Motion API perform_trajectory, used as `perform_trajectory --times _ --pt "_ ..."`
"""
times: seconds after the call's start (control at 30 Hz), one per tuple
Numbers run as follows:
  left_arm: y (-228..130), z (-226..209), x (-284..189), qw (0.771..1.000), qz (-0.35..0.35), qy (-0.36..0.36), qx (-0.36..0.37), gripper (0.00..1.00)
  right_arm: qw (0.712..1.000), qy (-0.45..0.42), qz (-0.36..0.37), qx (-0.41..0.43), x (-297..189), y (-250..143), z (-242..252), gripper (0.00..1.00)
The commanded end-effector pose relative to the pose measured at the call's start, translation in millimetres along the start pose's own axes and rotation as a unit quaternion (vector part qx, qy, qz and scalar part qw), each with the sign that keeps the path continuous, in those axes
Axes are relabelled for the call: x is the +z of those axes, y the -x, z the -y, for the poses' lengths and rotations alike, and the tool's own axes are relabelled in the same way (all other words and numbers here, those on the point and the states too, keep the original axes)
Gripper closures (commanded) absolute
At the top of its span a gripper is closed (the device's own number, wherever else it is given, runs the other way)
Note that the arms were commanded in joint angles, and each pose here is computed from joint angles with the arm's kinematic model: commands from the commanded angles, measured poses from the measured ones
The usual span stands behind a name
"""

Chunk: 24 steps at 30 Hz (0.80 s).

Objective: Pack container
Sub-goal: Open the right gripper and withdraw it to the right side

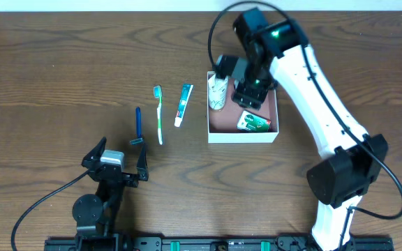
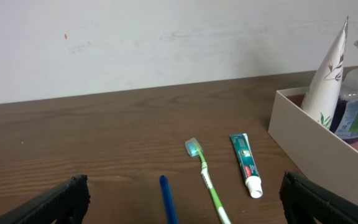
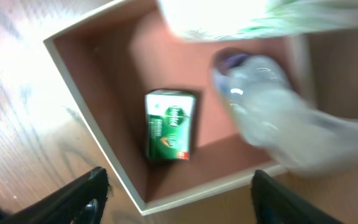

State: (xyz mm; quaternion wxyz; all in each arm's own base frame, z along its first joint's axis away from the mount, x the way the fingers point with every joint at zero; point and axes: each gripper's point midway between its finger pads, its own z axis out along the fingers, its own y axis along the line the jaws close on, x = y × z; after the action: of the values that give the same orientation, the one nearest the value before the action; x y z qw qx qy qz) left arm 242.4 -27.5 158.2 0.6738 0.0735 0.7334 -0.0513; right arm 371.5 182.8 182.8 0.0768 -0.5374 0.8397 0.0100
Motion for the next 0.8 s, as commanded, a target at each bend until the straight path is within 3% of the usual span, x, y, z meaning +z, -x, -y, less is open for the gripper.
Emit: perform_trajectory --times 0.0,0.03,0.33,0.53,0.77 --pt "-15.7 2.2 1.0 1.000 -0.022 -0.007 0.000 0.02 0.996 -0.063 0.021 0.058 -41.9 2.7 16.5 0.11" --pt "-15.7 2.2 1.0 1.000 -0.022 -0.007 0.000 0.02 0.994 -0.075 0.024 0.071 -51.0 1.7 20.0 0.01" --pt "-15.8 2.1 1.0 1.000 -0.022 -0.007 0.000 0.02 0.948 -0.155 0.040 0.275 -97.1 -44.8 74.0 0.01" --pt "-15.7 2.1 1.0 1.000 -0.022 -0.007 0.000 0.02 0.866 -0.166 0.039 0.469 -103.9 -115.9 117.2 0.01" --pt "-15.8 2.2 1.0 1.000 -0.022 -0.007 0.000 0.02 0.765 -0.160 0.033 0.623 -108.9 -188.1 138.4 0.01"
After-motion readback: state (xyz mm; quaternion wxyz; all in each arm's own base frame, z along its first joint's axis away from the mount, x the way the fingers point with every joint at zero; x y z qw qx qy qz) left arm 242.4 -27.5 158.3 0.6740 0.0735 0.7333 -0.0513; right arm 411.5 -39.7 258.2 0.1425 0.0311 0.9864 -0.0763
